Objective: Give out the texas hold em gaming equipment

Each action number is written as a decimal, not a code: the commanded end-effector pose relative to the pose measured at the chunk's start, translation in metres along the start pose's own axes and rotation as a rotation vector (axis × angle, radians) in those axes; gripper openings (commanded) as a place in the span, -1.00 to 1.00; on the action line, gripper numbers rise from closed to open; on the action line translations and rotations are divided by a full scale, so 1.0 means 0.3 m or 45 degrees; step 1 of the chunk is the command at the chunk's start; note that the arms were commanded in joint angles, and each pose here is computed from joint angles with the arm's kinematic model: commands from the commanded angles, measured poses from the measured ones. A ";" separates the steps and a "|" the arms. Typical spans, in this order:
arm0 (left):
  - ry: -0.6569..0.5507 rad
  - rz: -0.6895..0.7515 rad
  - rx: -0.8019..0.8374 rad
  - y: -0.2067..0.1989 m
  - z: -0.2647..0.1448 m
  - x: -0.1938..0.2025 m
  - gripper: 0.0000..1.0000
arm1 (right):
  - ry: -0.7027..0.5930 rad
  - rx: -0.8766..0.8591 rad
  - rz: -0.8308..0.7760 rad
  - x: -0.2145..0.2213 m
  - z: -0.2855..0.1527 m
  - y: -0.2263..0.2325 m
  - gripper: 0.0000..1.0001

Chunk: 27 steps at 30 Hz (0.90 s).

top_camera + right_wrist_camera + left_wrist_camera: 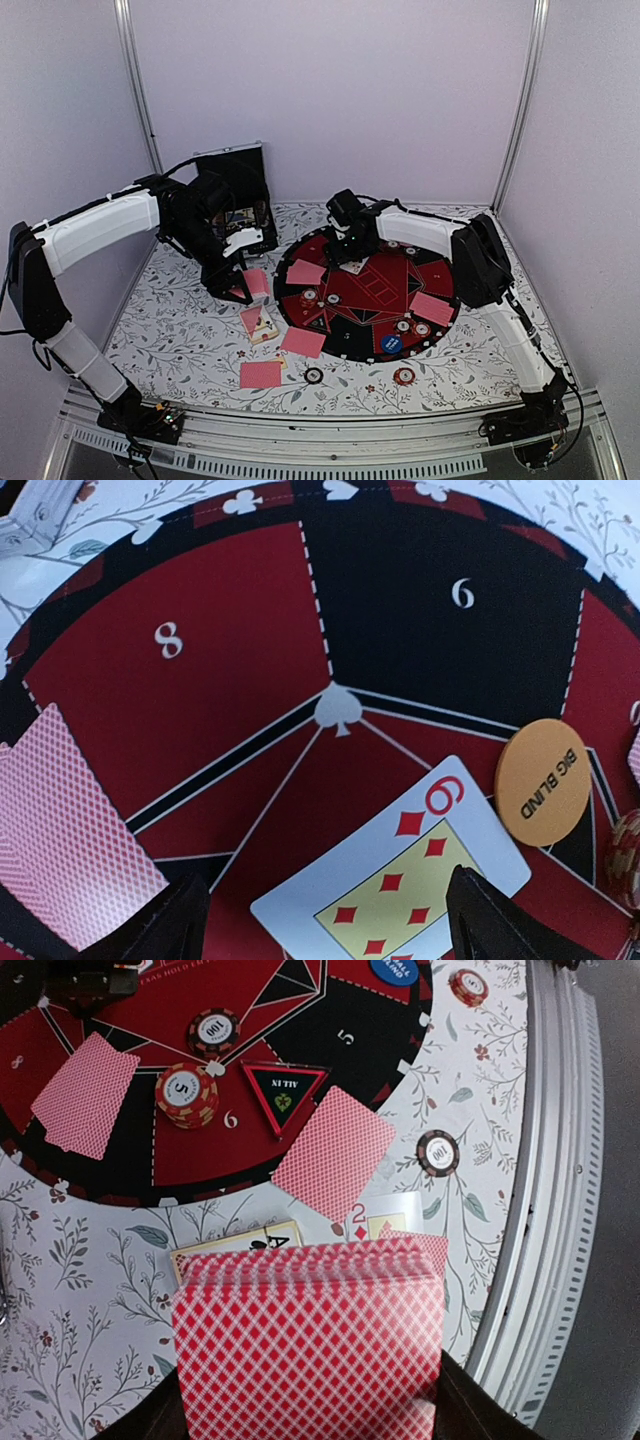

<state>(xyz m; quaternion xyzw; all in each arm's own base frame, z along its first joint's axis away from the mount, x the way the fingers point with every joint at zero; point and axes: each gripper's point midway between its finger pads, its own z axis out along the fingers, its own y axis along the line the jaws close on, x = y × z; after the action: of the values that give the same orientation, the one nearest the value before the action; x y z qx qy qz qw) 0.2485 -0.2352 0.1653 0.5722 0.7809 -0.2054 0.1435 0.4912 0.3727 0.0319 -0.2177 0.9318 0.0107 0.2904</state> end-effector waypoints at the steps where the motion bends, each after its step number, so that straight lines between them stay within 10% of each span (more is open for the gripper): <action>1: -0.032 0.007 0.003 -0.004 -0.025 -0.013 -1.00 | 0.057 -0.307 0.185 -0.013 -0.091 0.036 0.74; 27: -0.036 0.006 0.010 -0.004 -0.016 -0.012 -1.00 | 0.189 -0.681 0.582 0.158 -0.118 0.023 0.47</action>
<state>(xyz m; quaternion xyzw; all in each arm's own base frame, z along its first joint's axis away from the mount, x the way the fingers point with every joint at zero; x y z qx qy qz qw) 0.2482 -0.2357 0.1656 0.5722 0.7804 -0.2074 0.1438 0.4351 0.3443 0.0324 -0.0925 0.9513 0.2447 0.1633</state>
